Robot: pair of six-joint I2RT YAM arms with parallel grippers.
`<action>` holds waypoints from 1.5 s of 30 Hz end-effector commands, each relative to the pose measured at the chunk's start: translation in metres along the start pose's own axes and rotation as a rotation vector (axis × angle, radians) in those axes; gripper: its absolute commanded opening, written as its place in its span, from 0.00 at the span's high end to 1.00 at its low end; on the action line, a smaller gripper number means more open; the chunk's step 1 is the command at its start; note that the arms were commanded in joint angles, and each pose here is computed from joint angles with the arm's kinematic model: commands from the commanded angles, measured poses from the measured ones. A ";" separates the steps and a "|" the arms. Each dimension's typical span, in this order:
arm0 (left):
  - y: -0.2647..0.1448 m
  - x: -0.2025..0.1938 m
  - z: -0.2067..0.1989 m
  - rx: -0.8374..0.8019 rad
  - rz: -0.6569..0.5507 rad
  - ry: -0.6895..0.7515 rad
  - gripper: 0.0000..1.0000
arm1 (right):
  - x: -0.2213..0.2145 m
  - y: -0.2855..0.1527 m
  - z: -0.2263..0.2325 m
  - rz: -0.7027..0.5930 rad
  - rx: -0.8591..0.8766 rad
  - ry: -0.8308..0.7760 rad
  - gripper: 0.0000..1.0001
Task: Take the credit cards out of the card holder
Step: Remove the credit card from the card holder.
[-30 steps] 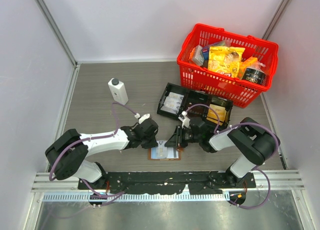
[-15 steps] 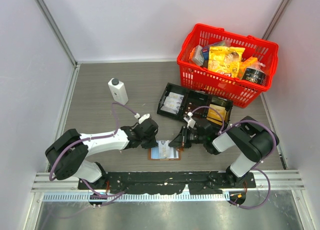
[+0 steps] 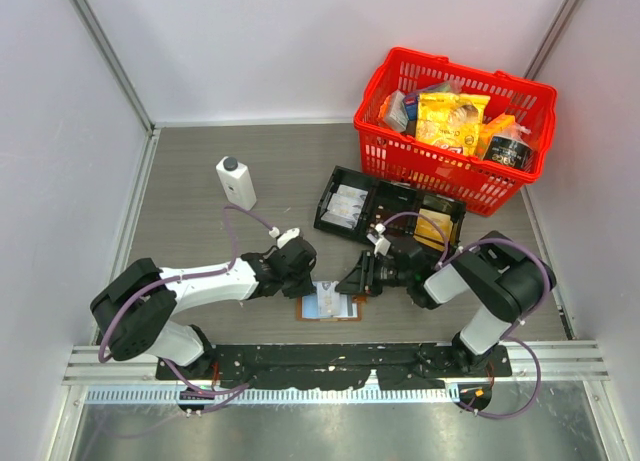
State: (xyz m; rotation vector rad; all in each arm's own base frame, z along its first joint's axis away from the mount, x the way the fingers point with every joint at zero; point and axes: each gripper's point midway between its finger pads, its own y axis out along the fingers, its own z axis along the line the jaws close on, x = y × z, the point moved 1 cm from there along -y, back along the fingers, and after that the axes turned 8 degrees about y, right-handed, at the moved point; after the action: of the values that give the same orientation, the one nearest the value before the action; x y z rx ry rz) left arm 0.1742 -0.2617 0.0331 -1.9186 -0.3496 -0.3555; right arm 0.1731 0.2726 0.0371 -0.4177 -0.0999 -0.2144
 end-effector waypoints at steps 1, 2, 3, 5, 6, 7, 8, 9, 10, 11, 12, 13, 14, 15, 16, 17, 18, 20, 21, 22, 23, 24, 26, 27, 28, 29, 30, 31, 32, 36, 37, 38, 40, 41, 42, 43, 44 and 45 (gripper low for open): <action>0.003 -0.019 0.023 0.080 0.063 0.012 1.00 | 0.006 0.008 0.012 -0.001 0.056 -0.025 0.64; 0.003 -0.019 0.023 0.079 0.063 0.010 1.00 | 0.005 0.010 0.011 0.001 0.057 -0.021 0.65; 0.002 -0.019 0.024 0.080 0.064 0.011 1.00 | 0.005 0.011 0.013 0.002 0.066 -0.026 0.65; 0.002 -0.019 0.023 0.076 0.062 0.010 1.00 | 0.005 0.014 0.013 0.006 0.073 -0.019 0.68; 0.002 -0.018 0.023 0.078 0.060 0.009 1.00 | 0.004 0.016 0.011 0.014 0.075 -0.008 0.72; 0.002 -0.020 0.024 0.079 0.064 0.010 1.00 | 0.005 0.016 0.014 0.010 0.093 -0.015 0.75; 0.002 -0.019 0.024 0.078 0.060 0.007 1.00 | 0.004 0.016 0.014 0.015 0.097 0.003 0.83; 0.002 -0.019 0.024 0.078 0.061 0.007 1.00 | 0.004 0.015 0.014 0.008 0.104 0.005 0.88; 0.002 -0.020 0.025 0.081 0.061 0.004 1.00 | 0.004 0.014 0.012 0.005 0.100 0.012 0.94; 0.002 -0.020 0.025 0.081 0.060 -0.002 1.00 | 0.003 0.012 0.007 -0.001 0.086 0.026 0.96; 0.002 -0.021 0.026 0.083 0.063 -0.001 1.00 | 0.003 0.010 0.006 -0.005 0.085 0.029 0.99; 0.002 -0.021 0.026 0.082 0.060 -0.006 1.00 | 0.004 0.004 0.000 -0.017 0.073 0.046 0.99; 0.001 -0.021 0.027 0.083 0.058 -0.006 1.00 | 0.006 0.001 -0.001 -0.027 0.073 0.049 0.99; 0.001 -0.022 0.028 0.084 0.059 -0.009 1.00 | 0.008 -0.005 -0.004 -0.042 0.067 0.056 0.99; 0.001 -0.022 0.028 0.083 0.058 -0.011 1.00 | 0.009 -0.008 -0.007 -0.046 0.062 0.063 0.99; 0.000 -0.022 0.028 0.082 0.055 -0.011 1.00 | 0.011 -0.013 -0.009 -0.058 0.054 0.068 0.99; 0.000 -0.021 0.028 0.083 0.053 -0.011 1.00 | 0.012 -0.015 -0.011 -0.063 0.047 0.070 0.99; -0.001 -0.020 0.028 0.082 0.049 -0.011 1.00 | 0.012 -0.022 -0.019 -0.066 0.004 0.087 0.99; -0.001 -0.019 0.028 0.081 0.046 -0.014 1.00 | 0.015 -0.024 -0.015 -0.078 0.006 0.053 0.99; -0.001 -0.020 0.028 0.083 0.048 -0.013 1.00 | 0.012 -0.028 -0.023 -0.072 -0.039 0.076 0.99; -0.002 -0.019 0.028 0.081 0.044 -0.015 1.00 | 0.020 -0.031 -0.016 -0.098 -0.036 0.024 0.99; -0.003 -0.019 0.028 0.080 0.042 -0.013 1.00 | 0.020 -0.035 -0.027 -0.099 -0.106 0.025 0.99; -0.005 -0.015 0.025 0.067 0.026 -0.017 1.00 | 0.033 -0.048 -0.016 -0.148 -0.147 -0.037 0.99; -0.008 -0.013 0.022 0.056 0.016 -0.019 1.00 | 0.035 -0.051 -0.016 -0.159 -0.171 -0.043 0.99; -0.010 -0.009 0.020 0.048 0.000 -0.022 0.98 | 0.042 -0.058 -0.008 -0.193 -0.183 -0.067 0.99; -0.014 -0.004 0.016 0.032 -0.019 -0.024 0.95 | 0.045 -0.062 -0.005 -0.207 -0.194 -0.067 0.99; -0.017 0.000 0.014 0.021 -0.040 -0.026 0.88 | 0.053 -0.068 0.007 -0.248 -0.191 -0.081 0.99; -0.023 0.007 0.010 0.004 -0.068 -0.032 0.82 | 0.055 -0.070 0.013 -0.261 -0.190 -0.084 0.99; -0.030 0.013 0.006 -0.015 -0.097 -0.037 0.75 | 0.062 -0.076 0.024 -0.304 -0.180 -0.082 0.99; -0.061 0.046 -0.013 -0.110 -0.243 -0.070 0.43 | 0.084 -0.092 0.062 -0.452 -0.106 -0.043 0.99; -0.071 0.053 -0.019 -0.146 -0.280 -0.076 0.35 | 0.090 -0.098 0.077 -0.506 -0.057 -0.026 0.99; -0.080 0.061 -0.025 -0.185 -0.320 -0.087 0.30 | 0.093 -0.101 0.085 -0.534 -0.029 -0.018 0.99; -0.102 0.077 -0.041 -0.290 -0.402 -0.107 0.24 | 0.101 -0.111 0.105 -0.607 0.049 0.000 0.99; -0.113 0.085 -0.048 -0.350 -0.445 -0.121 0.21 | 0.105 -0.118 0.116 -0.649 0.098 0.013 0.99; -0.126 0.091 -0.056 -0.416 -0.488 -0.131 0.19 | 0.106 -0.121 0.122 -0.667 0.124 0.017 0.99; -0.137 0.098 -0.064 -0.483 -0.533 -0.145 0.18 | 0.109 -0.127 0.132 -0.701 0.174 0.031 0.99; -0.145 0.102 -0.067 -0.532 -0.569 -0.156 0.15 | 0.111 -0.130 0.137 -0.728 0.201 0.034 0.99; -0.151 0.105 -0.071 -0.574 -0.596 -0.167 0.13 | 0.110 -0.134 0.141 -0.741 0.234 0.056 0.99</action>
State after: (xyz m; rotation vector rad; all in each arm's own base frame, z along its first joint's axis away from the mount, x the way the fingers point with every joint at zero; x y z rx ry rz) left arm 0.1918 -0.2574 0.1760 -2.2230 -0.8034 -0.6209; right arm 0.2323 0.1981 0.1891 -0.3160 -0.2448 -0.7875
